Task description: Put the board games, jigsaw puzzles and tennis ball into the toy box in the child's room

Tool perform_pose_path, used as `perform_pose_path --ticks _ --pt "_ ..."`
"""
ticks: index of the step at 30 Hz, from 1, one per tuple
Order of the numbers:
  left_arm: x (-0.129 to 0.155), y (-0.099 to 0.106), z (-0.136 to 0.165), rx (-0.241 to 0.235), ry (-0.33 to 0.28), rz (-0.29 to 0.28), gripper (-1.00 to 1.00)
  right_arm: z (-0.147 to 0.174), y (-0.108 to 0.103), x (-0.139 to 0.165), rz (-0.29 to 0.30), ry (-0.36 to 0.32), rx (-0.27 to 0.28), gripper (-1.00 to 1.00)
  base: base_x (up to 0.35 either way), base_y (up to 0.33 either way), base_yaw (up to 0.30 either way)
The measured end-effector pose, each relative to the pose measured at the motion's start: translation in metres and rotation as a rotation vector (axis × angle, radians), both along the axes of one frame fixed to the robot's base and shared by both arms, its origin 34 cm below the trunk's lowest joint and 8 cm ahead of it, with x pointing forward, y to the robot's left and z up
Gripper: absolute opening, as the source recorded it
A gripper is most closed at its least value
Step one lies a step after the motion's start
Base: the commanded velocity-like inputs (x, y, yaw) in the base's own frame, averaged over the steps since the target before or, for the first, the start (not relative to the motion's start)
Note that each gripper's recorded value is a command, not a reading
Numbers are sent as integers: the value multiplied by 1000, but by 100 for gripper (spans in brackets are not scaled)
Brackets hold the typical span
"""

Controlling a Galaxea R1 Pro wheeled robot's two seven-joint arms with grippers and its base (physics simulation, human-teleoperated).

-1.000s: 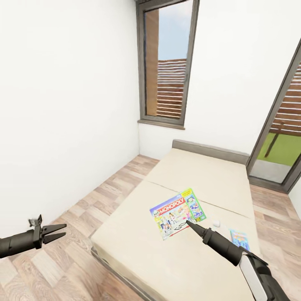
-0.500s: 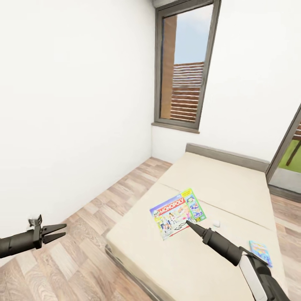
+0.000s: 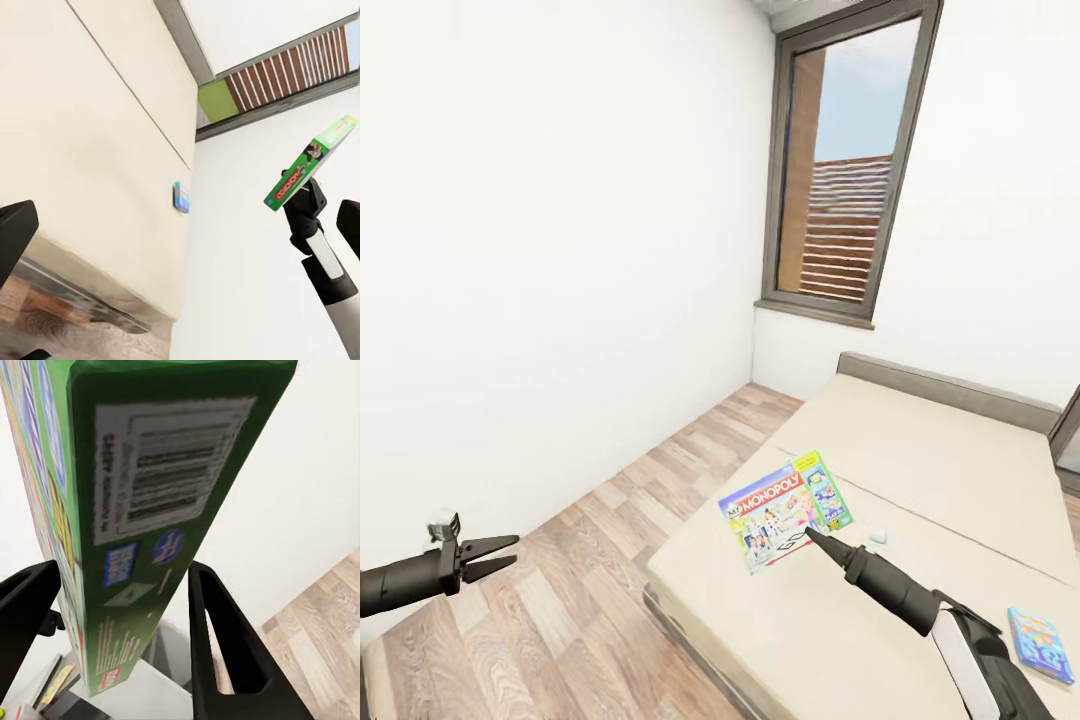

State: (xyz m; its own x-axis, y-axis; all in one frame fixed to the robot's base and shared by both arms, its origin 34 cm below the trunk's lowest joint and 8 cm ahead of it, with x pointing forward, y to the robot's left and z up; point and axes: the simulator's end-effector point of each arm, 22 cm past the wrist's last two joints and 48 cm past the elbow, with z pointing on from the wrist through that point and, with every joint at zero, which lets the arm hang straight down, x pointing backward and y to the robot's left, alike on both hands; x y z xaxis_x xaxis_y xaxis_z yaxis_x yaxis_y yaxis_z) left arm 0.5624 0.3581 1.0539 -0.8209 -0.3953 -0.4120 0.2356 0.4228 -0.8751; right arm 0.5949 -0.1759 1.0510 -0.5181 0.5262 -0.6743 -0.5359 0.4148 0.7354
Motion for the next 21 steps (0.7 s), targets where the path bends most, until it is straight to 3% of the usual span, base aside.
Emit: perform_pose_path --ticks 21 --pt "-2 0 13 1 -30 0 100 7 -3 3 -26 -4 -21 -100 0 0 191"
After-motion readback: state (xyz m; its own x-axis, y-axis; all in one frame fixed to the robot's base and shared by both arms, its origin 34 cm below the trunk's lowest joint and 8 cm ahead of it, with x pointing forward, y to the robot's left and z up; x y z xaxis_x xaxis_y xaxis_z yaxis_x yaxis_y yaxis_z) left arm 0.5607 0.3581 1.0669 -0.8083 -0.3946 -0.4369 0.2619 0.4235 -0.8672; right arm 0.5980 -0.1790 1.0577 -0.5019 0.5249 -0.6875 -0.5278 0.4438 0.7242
